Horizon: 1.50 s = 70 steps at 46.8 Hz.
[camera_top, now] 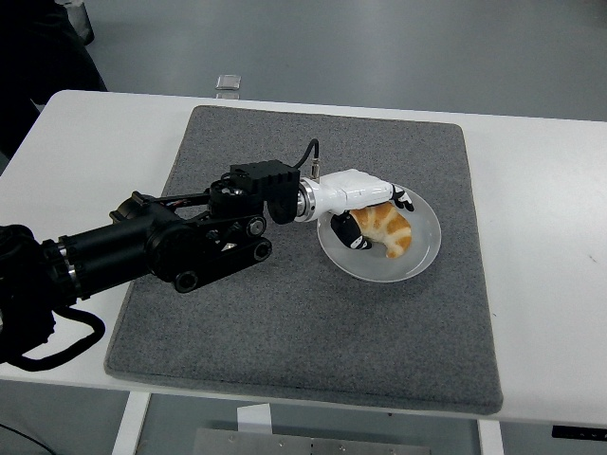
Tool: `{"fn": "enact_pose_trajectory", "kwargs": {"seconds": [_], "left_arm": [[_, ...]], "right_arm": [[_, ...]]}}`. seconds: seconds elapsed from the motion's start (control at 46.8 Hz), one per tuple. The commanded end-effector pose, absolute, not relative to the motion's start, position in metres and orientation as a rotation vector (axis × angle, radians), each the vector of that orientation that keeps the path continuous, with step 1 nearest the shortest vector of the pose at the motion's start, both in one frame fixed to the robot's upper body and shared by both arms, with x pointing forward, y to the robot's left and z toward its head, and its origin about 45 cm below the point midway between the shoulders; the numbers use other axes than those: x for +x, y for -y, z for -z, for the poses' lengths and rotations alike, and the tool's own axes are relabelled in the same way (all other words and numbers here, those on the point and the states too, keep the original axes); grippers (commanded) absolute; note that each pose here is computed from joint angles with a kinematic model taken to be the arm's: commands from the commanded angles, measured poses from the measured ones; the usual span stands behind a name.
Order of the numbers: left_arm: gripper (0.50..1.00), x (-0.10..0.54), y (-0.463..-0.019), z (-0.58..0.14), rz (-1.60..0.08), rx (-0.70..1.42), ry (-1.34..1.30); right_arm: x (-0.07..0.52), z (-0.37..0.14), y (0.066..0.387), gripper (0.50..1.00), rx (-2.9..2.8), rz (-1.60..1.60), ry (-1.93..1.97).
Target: Place the bread on the plate
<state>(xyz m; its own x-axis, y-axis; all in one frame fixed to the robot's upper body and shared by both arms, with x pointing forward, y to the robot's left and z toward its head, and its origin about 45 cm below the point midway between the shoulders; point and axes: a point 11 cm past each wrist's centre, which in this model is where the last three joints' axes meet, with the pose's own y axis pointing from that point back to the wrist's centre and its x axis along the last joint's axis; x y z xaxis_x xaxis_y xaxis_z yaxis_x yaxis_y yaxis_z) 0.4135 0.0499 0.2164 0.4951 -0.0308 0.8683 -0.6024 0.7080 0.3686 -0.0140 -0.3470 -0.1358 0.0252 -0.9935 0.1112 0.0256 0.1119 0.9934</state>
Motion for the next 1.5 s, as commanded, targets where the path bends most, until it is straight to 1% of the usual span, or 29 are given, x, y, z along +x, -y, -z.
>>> {"fn": "enact_pose_trajectory", "kwargs": {"seconds": [0.0,0.085,0.107,0.15,0.363,0.47,0.662,0.769,0.983,1.218,1.474], "left_arm": [[0.958,0.413,-0.051,-0.217,-0.389,0.72,1.002],[0.969,0.411,-0.049,-0.222,-0.395,0.696,0.987],[0.983,0.411,-0.049,-0.224,-0.396,0.69,0.982],[0.99,0.41,-0.048,-0.227,-0.398,0.677,0.975],[0.99,0.402,-0.053,-0.25,-0.413,0.593,0.913],[0.99,0.402,-0.058,-0.262,-0.424,0.551,0.824],[0.99,0.416,-0.075,-0.298,-0.469,0.416,0.557],[0.99,0.423,-0.084,-0.308,-0.507,0.395,0.504],[0.99,0.44,-0.117,-0.339,-0.623,0.311,0.379],[0.99,0.453,-0.171,-0.354,-0.732,0.159,0.099],[0.99,0.462,-0.237,-0.365,-0.819,0.076,-0.041]], "right_arm": [[-0.014,0.136,0.347,0.952,1.118,1.122,1.223],[-0.014,0.136,0.347,0.952,1.118,1.122,1.223],[-0.014,0.136,0.347,0.952,1.117,1.123,1.222],[-0.014,0.136,0.347,0.954,1.118,1.122,1.223],[-0.014,0.136,0.347,0.952,1.118,1.122,1.223],[-0.014,0.136,0.347,0.952,1.118,1.122,1.223],[-0.014,0.136,0.347,0.952,1.118,1.122,1.223],[-0.014,0.136,0.347,0.952,1.118,1.122,1.223],[-0.014,0.136,0.347,0.952,1.118,1.122,1.223],[-0.014,0.136,0.347,0.952,1.118,1.122,1.223],[-0.014,0.136,0.347,0.952,1.118,1.122,1.223]]}}
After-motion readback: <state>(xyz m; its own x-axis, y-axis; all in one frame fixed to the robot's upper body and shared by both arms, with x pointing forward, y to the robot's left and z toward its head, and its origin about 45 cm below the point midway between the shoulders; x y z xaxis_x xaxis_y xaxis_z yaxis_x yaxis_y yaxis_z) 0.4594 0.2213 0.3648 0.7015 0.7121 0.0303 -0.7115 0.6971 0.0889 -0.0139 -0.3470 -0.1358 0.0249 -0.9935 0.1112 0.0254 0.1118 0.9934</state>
